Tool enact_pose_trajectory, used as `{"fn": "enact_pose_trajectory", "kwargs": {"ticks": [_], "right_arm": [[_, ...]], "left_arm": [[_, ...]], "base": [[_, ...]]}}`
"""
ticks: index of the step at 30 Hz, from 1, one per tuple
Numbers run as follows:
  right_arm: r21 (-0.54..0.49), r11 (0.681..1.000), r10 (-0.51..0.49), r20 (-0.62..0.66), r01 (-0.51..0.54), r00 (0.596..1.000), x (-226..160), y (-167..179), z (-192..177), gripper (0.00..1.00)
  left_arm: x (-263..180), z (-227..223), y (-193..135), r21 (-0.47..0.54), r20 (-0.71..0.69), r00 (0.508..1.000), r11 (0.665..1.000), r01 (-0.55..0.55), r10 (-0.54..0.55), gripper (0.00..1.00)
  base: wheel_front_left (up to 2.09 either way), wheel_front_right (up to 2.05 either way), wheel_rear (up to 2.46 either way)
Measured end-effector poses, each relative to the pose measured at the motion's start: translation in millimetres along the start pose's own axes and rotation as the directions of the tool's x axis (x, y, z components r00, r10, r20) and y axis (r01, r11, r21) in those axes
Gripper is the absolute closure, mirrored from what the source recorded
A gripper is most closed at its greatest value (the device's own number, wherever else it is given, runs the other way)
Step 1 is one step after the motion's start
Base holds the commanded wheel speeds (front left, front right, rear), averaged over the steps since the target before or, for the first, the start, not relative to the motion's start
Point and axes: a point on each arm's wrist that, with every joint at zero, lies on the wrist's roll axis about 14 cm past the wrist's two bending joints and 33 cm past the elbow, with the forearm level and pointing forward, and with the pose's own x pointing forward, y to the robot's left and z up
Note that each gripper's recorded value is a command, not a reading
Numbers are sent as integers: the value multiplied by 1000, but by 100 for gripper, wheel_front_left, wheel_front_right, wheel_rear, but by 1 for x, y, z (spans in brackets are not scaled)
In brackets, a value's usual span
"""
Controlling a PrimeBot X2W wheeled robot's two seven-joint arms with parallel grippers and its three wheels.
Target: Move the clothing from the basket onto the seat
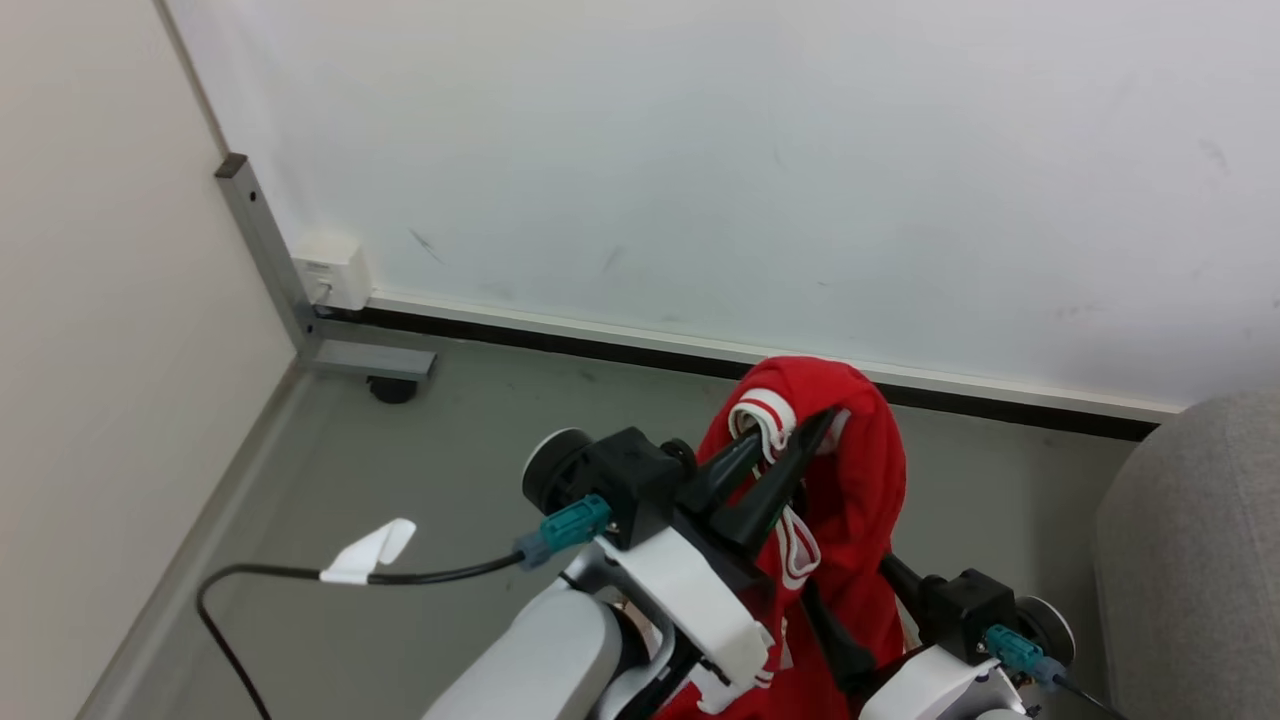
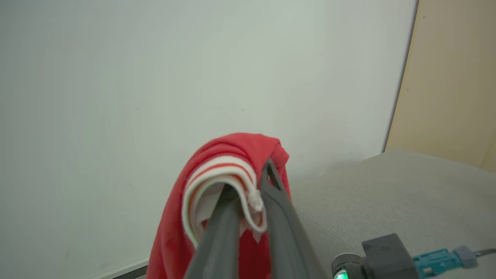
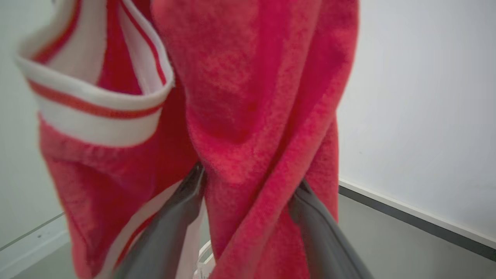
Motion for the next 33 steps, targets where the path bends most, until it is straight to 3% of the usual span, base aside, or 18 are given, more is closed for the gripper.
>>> {"fn": "enact_pose_trajectory", "kwargs": {"ticks": [8,9,11,28,32,33], "right_arm": [[-15,1000,13,-36,-14,999,11,2,-8,0],[-14,1000,14,-39,-14,999,11,2,-9,53],[-11,1000,13,-38,-14,999,12,2,-8,100],[42,996,-87,69,84,994,4,-25,22,100],[51,989,-143,103,139,984,-2,-43,32,100],[52,987,-156,111,151,982,-4,-47,34,100]], "left_arm": [[-9,9,-1,-20,17,1000,1000,-15,15,100],[-10,9,0,-22,17,1000,1000,-20,21,100],[-11,9,1,-22,17,999,999,-29,29,100],[-12,-2,16,-33,1,997,997,-72,72,100],[-13,-19,5,-45,-41,999,998,-35,33,52],[-13,-24,2,-52,-53,998,998,-26,23,20]], "base": [[0,0,0],[0,0,0],[0,0,0],[0,0,0],[0,0,0],[0,0,0]]}}
